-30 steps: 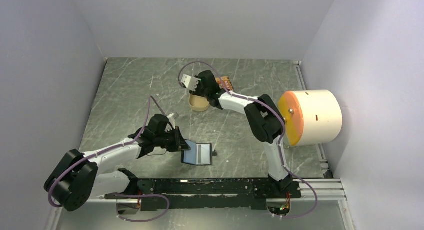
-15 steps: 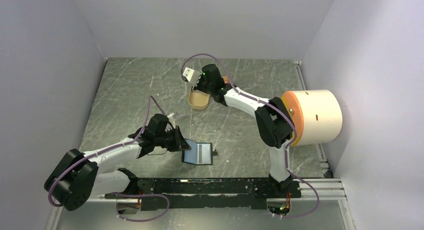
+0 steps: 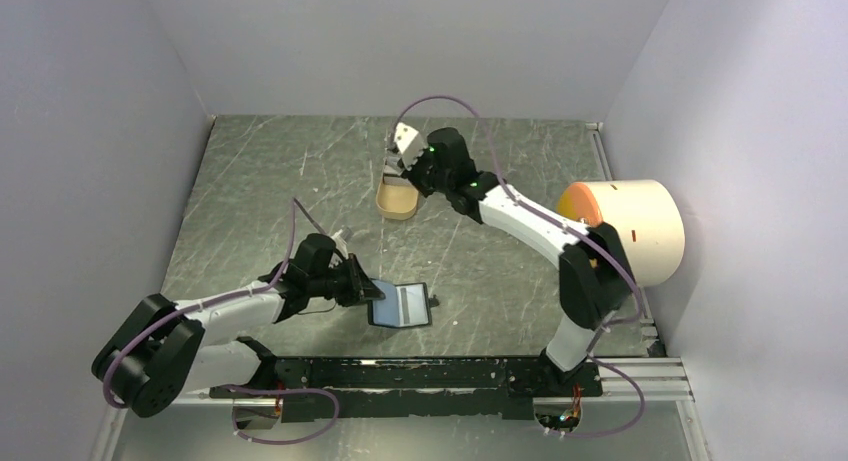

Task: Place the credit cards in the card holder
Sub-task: Pick up the credit card from the storage box, then insert the credit card into the card holder.

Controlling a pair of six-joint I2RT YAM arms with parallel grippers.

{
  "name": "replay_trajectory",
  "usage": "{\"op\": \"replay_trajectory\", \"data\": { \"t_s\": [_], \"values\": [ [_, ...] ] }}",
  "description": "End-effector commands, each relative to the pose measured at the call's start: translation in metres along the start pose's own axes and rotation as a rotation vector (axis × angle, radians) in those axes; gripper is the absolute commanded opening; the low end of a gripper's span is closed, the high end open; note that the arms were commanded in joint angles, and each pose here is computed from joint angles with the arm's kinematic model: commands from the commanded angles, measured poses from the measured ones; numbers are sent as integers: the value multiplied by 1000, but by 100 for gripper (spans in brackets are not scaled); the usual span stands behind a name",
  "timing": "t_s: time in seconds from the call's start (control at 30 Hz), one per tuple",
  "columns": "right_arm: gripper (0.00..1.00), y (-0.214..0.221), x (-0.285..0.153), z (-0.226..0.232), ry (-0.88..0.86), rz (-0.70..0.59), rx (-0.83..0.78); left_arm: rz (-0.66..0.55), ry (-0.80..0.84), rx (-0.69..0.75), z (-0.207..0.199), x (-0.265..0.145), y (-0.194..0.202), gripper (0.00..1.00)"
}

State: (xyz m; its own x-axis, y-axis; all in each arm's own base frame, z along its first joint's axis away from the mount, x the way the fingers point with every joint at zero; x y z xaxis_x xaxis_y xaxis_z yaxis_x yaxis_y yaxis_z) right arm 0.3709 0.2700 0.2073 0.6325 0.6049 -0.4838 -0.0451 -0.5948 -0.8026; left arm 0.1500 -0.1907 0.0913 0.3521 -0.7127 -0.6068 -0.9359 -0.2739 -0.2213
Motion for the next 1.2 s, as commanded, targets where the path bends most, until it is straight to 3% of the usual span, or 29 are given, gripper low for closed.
{"op": "replay_trajectory", "data": {
  "t_s": [0.0, 0.17, 0.4, 0.57, 0.9, 1.17],
  "values": [
    [0, -10, -37, 16, -8, -87, 329, -50, 105, -40, -21, 4, -14, 9],
    [0, -4, -78, 42, 2, -181, 657, -90, 88, -50, -25, 11, -25, 9],
    [0, 28, -110, 93, -142, -158, 1052, -94, 51, -56, -14, 20, -25, 16],
    [0, 55, -120, 125, -214, -135, 1257, -87, 15, -66, -3, 17, -17, 30],
    [0, 92, -119, 156, -253, -42, 1506, -88, 2, -62, 6, 9, -8, 36],
    [1, 108, -107, 167, -241, 12, 1493, -90, -72, -39, 16, 9, -7, 36]
  ]
}}
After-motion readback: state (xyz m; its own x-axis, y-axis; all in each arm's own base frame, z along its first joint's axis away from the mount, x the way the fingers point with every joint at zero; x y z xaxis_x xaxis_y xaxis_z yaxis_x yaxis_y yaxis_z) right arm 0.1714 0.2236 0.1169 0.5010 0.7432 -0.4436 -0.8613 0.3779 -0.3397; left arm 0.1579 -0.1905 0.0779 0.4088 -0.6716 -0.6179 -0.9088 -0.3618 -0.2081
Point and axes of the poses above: each gripper's point midway between its finger pads, its own x axis out along the fingers, its own z axis along the line the jaws close on, y = z × x, the point moved 7 cm from there along -x, back along the fingers
